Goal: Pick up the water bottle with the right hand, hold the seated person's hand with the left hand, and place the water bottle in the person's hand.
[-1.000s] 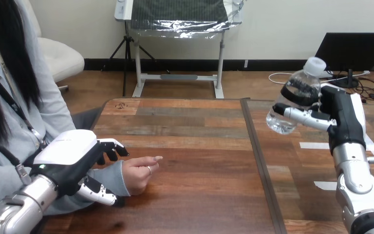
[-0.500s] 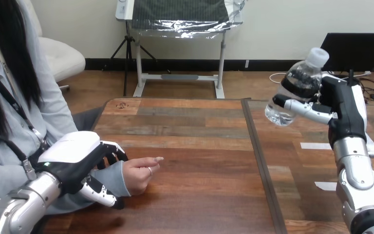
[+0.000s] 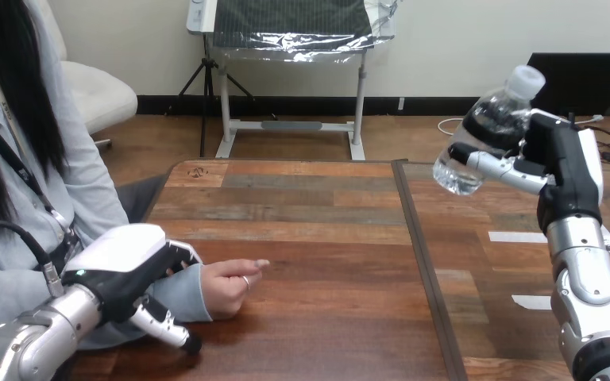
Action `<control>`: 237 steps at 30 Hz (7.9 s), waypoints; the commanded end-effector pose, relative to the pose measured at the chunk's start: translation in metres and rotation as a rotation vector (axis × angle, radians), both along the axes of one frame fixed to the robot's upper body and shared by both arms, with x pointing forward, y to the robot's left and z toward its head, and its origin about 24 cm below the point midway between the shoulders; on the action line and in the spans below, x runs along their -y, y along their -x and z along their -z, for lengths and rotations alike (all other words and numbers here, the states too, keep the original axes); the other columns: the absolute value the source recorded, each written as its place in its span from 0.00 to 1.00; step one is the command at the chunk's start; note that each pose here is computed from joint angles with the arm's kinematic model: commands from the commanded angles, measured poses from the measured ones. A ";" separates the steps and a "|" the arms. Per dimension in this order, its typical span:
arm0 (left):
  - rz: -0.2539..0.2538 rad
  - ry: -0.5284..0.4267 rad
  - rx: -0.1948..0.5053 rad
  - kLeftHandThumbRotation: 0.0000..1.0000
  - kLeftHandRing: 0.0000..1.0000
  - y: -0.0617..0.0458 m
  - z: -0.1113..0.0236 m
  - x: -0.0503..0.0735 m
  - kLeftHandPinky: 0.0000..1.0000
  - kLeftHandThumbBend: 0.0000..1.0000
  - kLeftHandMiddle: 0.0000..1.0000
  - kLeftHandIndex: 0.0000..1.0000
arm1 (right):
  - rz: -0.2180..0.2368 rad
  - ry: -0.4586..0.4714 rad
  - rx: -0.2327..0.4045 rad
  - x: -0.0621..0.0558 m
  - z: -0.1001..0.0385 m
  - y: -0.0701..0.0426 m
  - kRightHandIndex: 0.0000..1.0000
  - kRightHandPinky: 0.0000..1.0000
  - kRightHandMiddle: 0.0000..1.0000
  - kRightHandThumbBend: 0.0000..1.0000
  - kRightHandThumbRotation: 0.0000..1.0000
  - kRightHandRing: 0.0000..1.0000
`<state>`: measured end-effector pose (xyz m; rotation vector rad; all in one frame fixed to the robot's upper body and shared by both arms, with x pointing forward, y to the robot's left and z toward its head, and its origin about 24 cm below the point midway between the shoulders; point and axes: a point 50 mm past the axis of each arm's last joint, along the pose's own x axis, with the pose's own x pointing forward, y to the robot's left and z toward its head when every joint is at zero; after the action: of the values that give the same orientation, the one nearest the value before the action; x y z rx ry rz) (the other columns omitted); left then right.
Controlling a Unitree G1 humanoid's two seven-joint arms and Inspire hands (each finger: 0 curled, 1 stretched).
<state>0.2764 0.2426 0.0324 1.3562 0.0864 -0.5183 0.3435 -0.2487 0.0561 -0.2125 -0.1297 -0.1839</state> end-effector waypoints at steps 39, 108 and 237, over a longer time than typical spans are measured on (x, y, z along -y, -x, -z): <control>-0.001 0.026 0.013 0.13 0.42 -0.004 -0.007 0.001 0.42 1.00 0.47 0.60 | -0.063 -0.036 0.235 -0.005 -0.049 -0.012 0.44 0.28 0.41 0.78 0.00 0.34; 0.081 0.139 0.243 0.00 0.28 -0.007 -0.053 0.031 0.22 0.86 0.35 0.35 | -0.327 0.014 0.099 -0.069 -0.008 -0.009 0.46 0.31 0.45 0.80 0.00 0.37; 0.169 0.224 0.387 0.00 0.30 -0.034 -0.090 0.063 0.25 0.91 0.37 0.39 | -0.514 -0.055 0.105 -0.141 0.019 0.039 0.46 0.28 0.41 0.83 0.00 0.34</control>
<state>0.2960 0.1914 0.0864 1.2205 -0.2337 -0.4521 0.2879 -0.1162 0.0047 -0.1191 -0.1479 0.3122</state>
